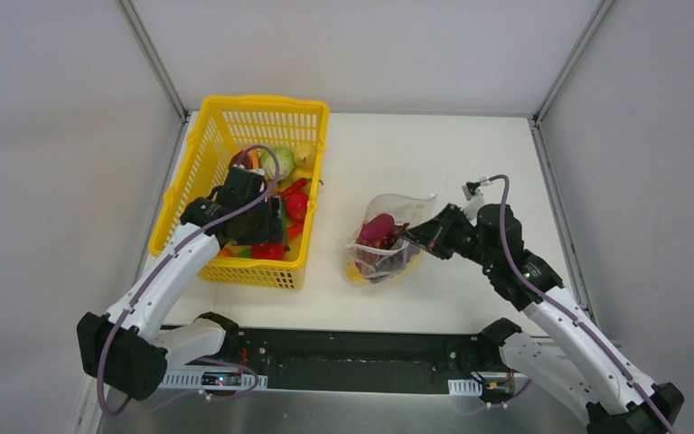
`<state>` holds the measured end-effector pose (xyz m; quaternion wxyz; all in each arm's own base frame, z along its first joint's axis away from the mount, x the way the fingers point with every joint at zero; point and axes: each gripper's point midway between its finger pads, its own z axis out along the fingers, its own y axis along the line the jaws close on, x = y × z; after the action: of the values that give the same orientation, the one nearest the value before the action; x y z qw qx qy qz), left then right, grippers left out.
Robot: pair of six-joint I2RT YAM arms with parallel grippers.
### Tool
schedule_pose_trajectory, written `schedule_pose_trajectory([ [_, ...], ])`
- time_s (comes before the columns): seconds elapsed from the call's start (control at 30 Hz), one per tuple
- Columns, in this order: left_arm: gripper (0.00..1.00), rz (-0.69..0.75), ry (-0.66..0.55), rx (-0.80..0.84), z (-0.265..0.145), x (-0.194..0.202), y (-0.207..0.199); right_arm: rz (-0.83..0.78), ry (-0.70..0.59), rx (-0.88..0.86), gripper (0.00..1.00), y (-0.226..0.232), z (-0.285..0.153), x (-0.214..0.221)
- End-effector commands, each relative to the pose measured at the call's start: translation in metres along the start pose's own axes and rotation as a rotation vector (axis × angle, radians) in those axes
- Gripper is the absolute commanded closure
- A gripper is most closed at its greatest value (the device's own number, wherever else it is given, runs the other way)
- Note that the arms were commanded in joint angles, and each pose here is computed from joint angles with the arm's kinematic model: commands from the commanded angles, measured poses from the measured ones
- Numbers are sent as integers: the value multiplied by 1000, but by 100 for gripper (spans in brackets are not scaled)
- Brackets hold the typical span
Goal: Place the food in the zip-top bag and seal the zipper
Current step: Adjust the fake fruit in the bin, then pick up the fake fruit from the bin.
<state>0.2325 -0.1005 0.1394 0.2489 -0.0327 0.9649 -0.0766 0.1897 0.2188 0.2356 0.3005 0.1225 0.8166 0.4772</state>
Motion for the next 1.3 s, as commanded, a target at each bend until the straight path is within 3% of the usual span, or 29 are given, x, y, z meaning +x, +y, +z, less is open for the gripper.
schedule_pose_trajectory([
  [0.0,53,-26,-118,34,-31,-21,-3,-13,-44,-67,100,25,-9,-12],
  [0.13,47,-29,-144,-12,-32,-22,7,-15,-41,-65,100,26,-8,-13],
  [0.27,42,-46,-121,-7,-3,-21,3,-11,-34,-75,100,27,-6,-12],
  [0.5,40,-50,113,-57,43,19,7,-3,-31,-76,100,27,-4,-12],
  [0.63,27,-36,174,-51,46,35,9,-5,-31,-75,100,27,-4,-12],
  [0.73,27,-28,180,-48,44,37,9,-6,-29,-75,100,27,-4,-11],
  [0.9,38,-5,219,-14,44,41,4,-2,-28,-68,100,24,-4,-10],
  [0.97,51,-5,220,-16,42,42,4,-3,-31,-69,100,24,-5,-11],
  [1.03,65,-12,180,-6,34,37,4,-2,-33,-68,100,24,-5,-11],
  [1.13,74,-11,96,-18,10,23,8,-5,-32,-70,100,26,-5,-11],
  [1.27,97,-8,-50,4,-28,-2,7,-6,-24,-75,100,27,-6,-10],
])
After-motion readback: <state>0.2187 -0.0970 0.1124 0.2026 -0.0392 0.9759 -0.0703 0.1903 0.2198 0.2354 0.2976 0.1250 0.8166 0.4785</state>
